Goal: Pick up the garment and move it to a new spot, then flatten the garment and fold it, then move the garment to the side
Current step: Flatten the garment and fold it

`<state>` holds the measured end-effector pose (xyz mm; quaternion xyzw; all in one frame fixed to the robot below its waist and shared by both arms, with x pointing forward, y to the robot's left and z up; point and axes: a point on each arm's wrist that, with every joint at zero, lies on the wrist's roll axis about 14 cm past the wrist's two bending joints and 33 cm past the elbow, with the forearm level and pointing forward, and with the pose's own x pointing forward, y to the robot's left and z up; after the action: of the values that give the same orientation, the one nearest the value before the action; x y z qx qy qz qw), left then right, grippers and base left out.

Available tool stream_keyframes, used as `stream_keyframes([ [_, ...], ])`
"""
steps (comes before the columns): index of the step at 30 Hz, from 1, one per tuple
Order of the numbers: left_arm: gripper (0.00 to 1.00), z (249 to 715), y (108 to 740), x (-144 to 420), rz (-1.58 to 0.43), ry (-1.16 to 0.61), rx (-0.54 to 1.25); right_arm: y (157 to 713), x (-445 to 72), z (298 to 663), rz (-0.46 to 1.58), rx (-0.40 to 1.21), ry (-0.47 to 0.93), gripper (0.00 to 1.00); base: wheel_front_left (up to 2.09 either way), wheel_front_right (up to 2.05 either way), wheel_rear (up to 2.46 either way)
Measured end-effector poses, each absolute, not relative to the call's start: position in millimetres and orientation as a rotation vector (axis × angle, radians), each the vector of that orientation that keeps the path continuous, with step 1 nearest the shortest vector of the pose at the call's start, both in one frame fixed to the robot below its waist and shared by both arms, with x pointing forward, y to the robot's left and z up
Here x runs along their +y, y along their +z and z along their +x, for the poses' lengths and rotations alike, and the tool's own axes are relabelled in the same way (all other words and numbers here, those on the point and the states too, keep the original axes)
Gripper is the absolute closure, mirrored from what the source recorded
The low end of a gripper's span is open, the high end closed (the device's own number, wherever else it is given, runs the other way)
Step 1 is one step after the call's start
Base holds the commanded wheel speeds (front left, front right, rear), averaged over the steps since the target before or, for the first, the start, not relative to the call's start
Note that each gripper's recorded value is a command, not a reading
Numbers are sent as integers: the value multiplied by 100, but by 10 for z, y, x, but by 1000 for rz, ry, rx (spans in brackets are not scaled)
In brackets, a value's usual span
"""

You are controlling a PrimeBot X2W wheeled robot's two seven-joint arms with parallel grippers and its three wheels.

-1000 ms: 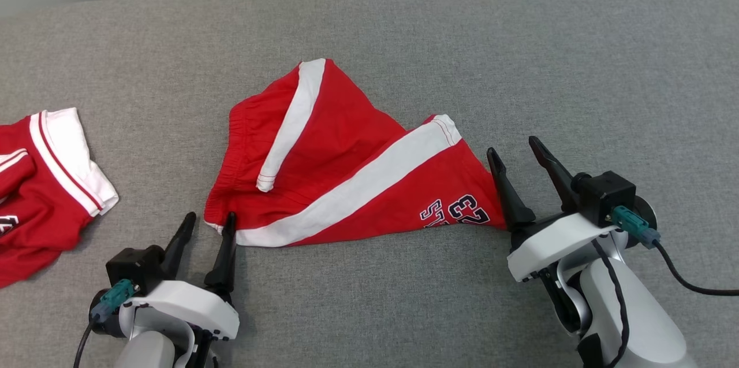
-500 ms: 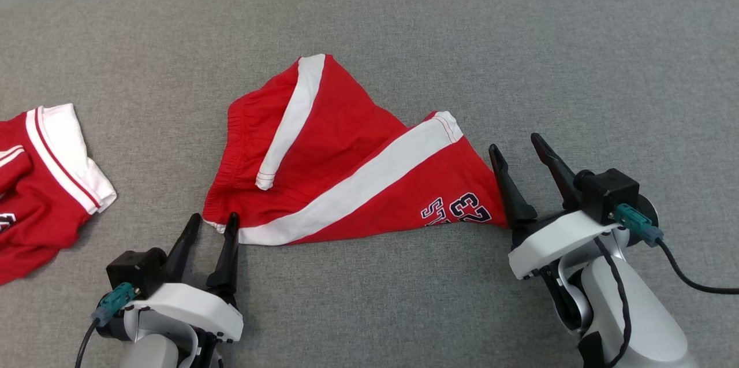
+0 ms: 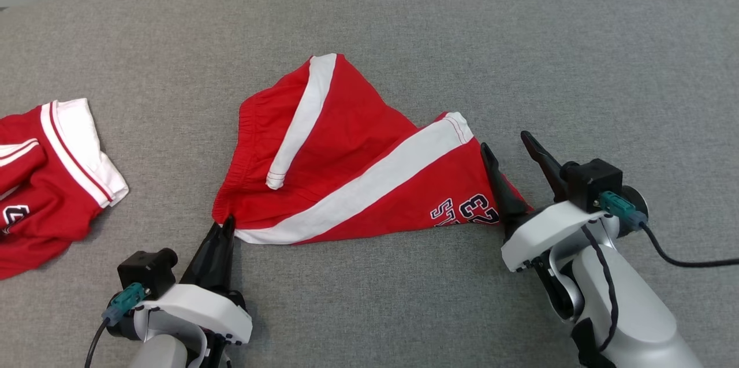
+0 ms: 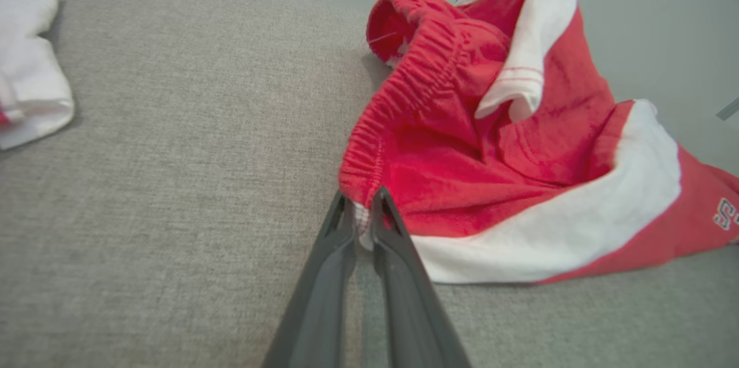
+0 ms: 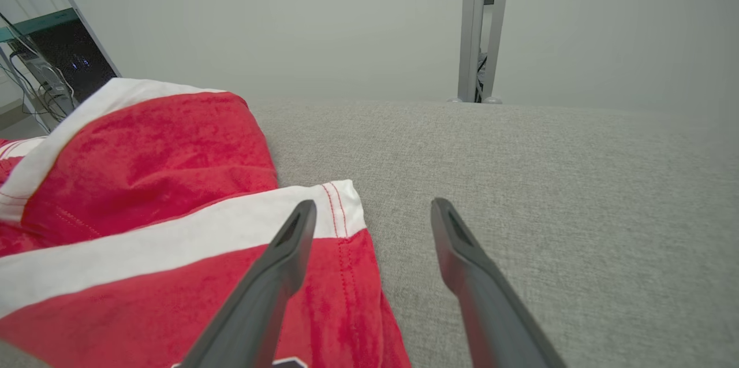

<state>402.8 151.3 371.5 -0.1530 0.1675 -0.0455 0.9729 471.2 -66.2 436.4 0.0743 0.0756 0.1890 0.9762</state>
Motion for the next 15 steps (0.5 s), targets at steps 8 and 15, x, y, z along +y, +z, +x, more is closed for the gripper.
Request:
stream_keyframes([
  [8,100,4047,3728,1516,-304,-95,333,4172,-408,4915,145,245,446,0,0,0,0],
  [15,100,4033,3682,1541,-305,-84,345,4017,-223,5048,135,321,493,6,0,0,0],
])
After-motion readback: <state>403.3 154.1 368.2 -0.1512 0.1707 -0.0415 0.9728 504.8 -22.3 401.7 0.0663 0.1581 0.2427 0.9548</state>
